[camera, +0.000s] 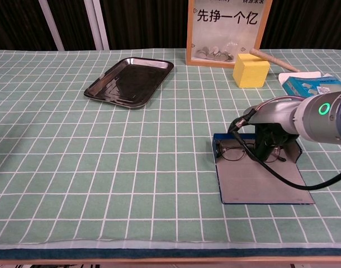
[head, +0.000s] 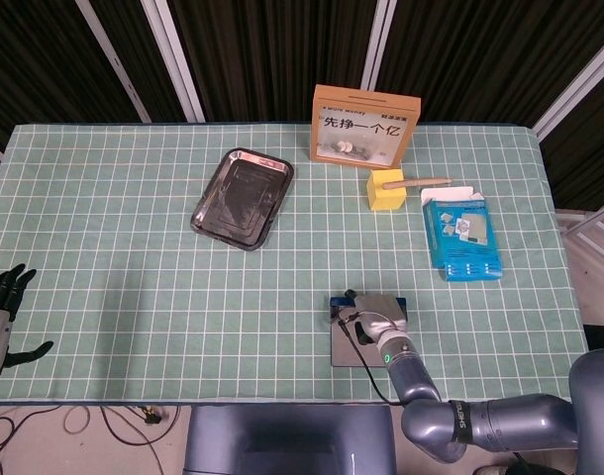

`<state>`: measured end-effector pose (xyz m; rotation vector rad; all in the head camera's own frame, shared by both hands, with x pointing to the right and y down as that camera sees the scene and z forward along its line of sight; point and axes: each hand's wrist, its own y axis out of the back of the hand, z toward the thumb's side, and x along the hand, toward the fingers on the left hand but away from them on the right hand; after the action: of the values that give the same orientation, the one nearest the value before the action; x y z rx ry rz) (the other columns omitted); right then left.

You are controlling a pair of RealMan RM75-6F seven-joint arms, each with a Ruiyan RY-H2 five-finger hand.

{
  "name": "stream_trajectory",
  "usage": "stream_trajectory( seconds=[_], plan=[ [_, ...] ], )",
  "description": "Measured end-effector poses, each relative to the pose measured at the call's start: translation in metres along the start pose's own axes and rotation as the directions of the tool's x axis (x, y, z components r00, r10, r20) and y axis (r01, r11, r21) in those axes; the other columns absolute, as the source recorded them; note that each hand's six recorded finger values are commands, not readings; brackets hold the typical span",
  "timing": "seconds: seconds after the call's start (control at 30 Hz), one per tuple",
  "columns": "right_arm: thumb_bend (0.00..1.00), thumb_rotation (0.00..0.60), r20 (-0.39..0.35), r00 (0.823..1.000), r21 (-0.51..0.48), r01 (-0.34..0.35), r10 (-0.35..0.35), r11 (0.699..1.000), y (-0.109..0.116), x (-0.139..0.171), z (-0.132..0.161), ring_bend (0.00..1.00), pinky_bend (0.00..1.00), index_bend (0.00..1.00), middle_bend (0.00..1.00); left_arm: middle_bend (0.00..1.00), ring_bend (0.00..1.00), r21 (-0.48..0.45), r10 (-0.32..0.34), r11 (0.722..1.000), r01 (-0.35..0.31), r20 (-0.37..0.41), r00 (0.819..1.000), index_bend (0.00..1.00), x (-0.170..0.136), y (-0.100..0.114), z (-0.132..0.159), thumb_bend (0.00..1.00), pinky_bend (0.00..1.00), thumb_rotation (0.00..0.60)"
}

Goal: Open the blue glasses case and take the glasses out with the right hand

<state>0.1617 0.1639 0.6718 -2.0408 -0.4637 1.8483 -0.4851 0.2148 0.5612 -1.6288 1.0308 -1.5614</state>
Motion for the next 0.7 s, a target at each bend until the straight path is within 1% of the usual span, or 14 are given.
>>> stream_trajectory(
  seconds=[0.03, 0.1, 0.13, 0.27, 0.37, 0.43, 0.7],
  plan=[
    [0.42, 0.6, 0.001, 1.0, 0.002, 0.005, -0.005, 1.0, 0.001, -0.001, -0.001, 0.98, 1.0, 0.16, 0.98, 0.0, 0.0, 0.0, 0.0, 1.0, 0.0, 0.0, 1.0, 0.0, 0.0, 0.0, 0.0, 0.07, 0.0, 0.6],
    [0.4, 0.6, 0.004, 1.0, 0.007, 0.022, -0.022, 1.0, 0.003, -0.002, -0.002, 0.98, 1.0, 0.17, 0.98, 0.0, 0.0, 0.001, 0.0, 1.0, 0.0, 0.0, 1.0, 0.0, 0.0, 0.0, 0.0, 0.07, 0.0, 0.6],
    [0.39, 0.6, 0.005, 0.999, 0.01, 0.031, -0.031, 0.999, 0.005, -0.003, -0.003, 0.98, 1.0, 0.19, 0.98, 0.0, 0.0, 0.001, 0.0, 1.0, 0.0, 0.0, 1.0, 0.0, 0.0, 0.0, 0.0, 0.07, 0.0, 0.6],
    [0.39, 0.6, 0.004, 0.997, 0.015, 0.073, -0.073, 0.997, 0.011, -0.004, -0.006, 0.99, 1.0, 0.31, 0.98, 0.0, 0.0, 0.003, -0.002, 1.0, 0.002, 0.0, 1.0, 0.0, 0.0, -0.001, 0.0, 0.07, 0.0, 0.6],
    [0.39, 0.6, 0.007, 0.996, 0.004, 0.092, -0.093, 0.996, 0.014, -0.004, -0.01, 0.99, 1.0, 0.38, 0.98, 0.0, 0.0, 0.006, -0.004, 1.0, 0.004, 0.002, 1.0, 0.0, 0.0, -0.001, 0.0, 0.07, 0.0, 0.6],
    [0.39, 0.6, 0.009, 0.994, 0.003, 0.105, -0.105, 0.994, 0.017, -0.004, -0.011, 0.99, 1.0, 0.4, 0.98, 0.0, 0.0, 0.006, -0.005, 1.0, 0.005, 0.003, 1.0, 0.0, 0.0, -0.002, 0.001, 0.07, 0.0, 0.6],
    [0.39, 0.6, 0.04, 0.993, -0.004, 0.115, -0.115, 0.993, 0.019, -0.009, -0.023, 0.99, 1.0, 0.41, 0.98, 0.0, 0.0, 0.01, -0.005, 1.0, 0.005, 0.005, 1.0, 0.0, -0.001, -0.002, 0.002, 0.07, 0.0, 0.6]
  ],
)
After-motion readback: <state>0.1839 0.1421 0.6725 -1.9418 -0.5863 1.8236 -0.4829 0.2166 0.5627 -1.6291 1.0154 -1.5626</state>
